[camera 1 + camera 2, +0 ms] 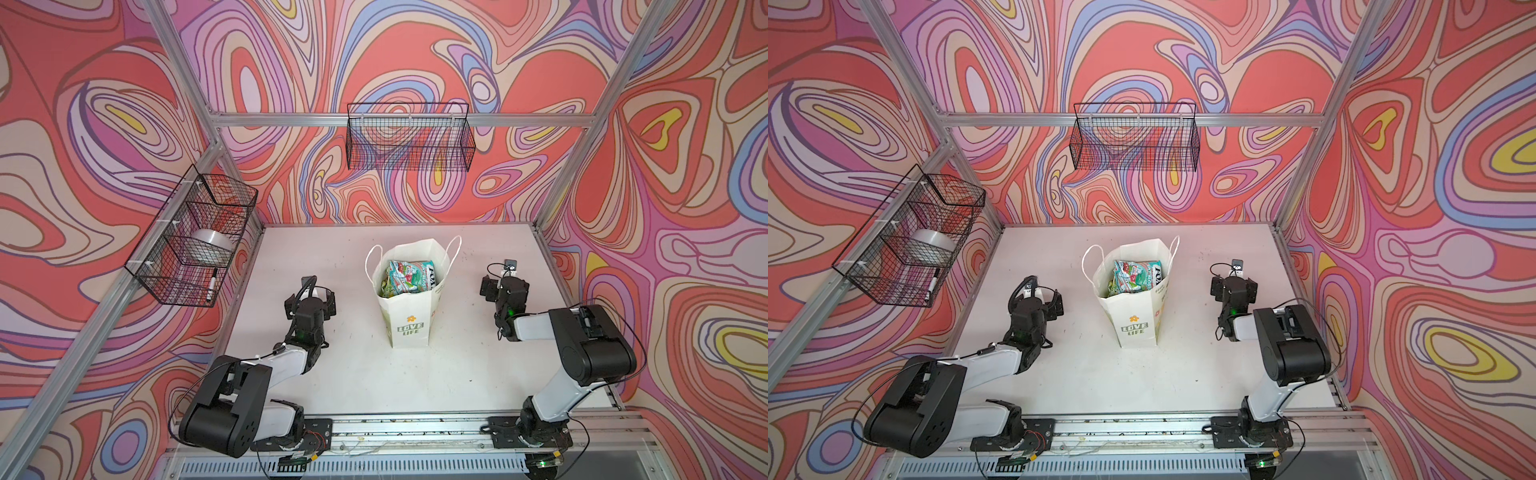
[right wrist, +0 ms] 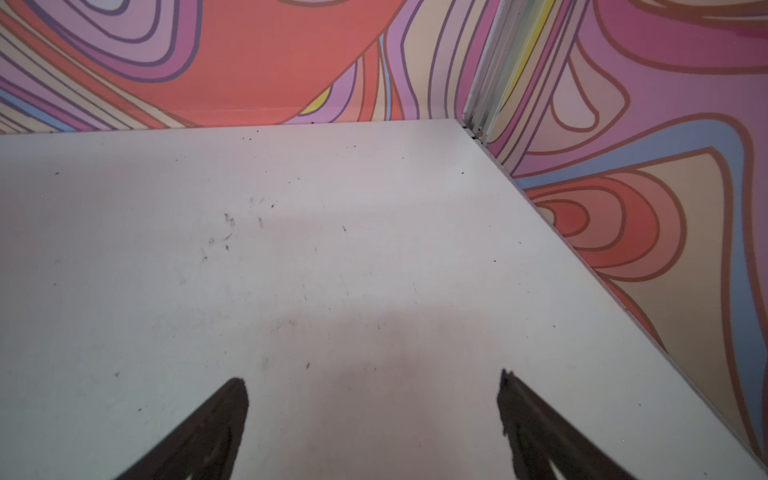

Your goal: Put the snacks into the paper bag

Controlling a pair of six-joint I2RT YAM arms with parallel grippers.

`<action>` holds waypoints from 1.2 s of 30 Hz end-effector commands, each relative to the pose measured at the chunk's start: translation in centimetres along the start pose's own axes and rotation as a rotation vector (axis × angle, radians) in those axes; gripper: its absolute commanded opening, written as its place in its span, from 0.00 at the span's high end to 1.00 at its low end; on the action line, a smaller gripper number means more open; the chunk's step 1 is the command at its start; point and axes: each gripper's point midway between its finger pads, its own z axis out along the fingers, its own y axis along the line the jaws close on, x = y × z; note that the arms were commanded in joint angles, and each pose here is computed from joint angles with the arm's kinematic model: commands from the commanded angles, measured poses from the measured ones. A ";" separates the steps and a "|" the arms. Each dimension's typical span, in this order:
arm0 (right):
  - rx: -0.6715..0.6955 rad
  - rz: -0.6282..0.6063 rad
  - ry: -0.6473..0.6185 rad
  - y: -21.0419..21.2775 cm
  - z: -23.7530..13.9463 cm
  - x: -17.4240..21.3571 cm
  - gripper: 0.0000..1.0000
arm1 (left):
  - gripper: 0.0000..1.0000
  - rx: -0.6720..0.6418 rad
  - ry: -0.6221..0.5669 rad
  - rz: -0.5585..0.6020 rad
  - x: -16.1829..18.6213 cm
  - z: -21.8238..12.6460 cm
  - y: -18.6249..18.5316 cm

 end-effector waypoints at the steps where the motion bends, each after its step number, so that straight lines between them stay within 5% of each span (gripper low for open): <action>1: -0.071 0.082 -0.054 -0.2 -0.4 -0.5 0.02 | 0.02 -0.028 -0.034 0.031 -1.0 -0.3 0.7; 9: -0.070 0.079 -0.089 -0.4 -0.7 -0.4 0.02 | 0.00 -0.117 -0.161 0.046 -1.6 0.4 2.5; 16: -0.070 0.077 -0.089 -0.4 -0.7 -0.3 0.02 | 0.00 -0.081 -0.088 -0.041 -0.3 1.8 3.8; 19: -0.103 0.053 -0.082 0.4 -0.6 -0.4 0.02 | 0.00 0.015 0.039 -0.019 1.3 3.8 2.4; 21: -0.139 0.032 -0.073 1.1 -0.6 -0.3 0.02 | 0.00 0.013 -0.017 -0.037 1.0 4.2 2.6; 22: -0.141 0.032 -0.073 1.1 -0.6 -0.3 0.02 | 0.00 0.013 0.067 -0.051 1.7 4.3 2.8; 24: -0.143 0.033 -0.072 1.2 -0.6 -0.3 0.02 | 0.00 0.012 -0.016 -0.048 1.1 4.4 2.9; 26: -0.142 0.032 -0.071 1.2 -0.6 -0.2 0.02 | 0.00 0.010 0.050 -0.058 1.6 4.3 2.9; 28: -0.143 0.033 -0.071 1.2 -0.6 -0.2 0.02 | 0.00 0.029 -0.019 -0.022 1.1 4.0 2.2; 31: -0.143 0.033 -0.072 1.2 -0.6 -0.2 0.02 | 0.00 0.147 0.014 0.036 1.3 4.0 -0.1; 36: -0.143 0.033 -0.072 1.2 -0.6 -0.3 0.02 | 0.00 0.152 0.012 0.033 1.3 4.0 0.0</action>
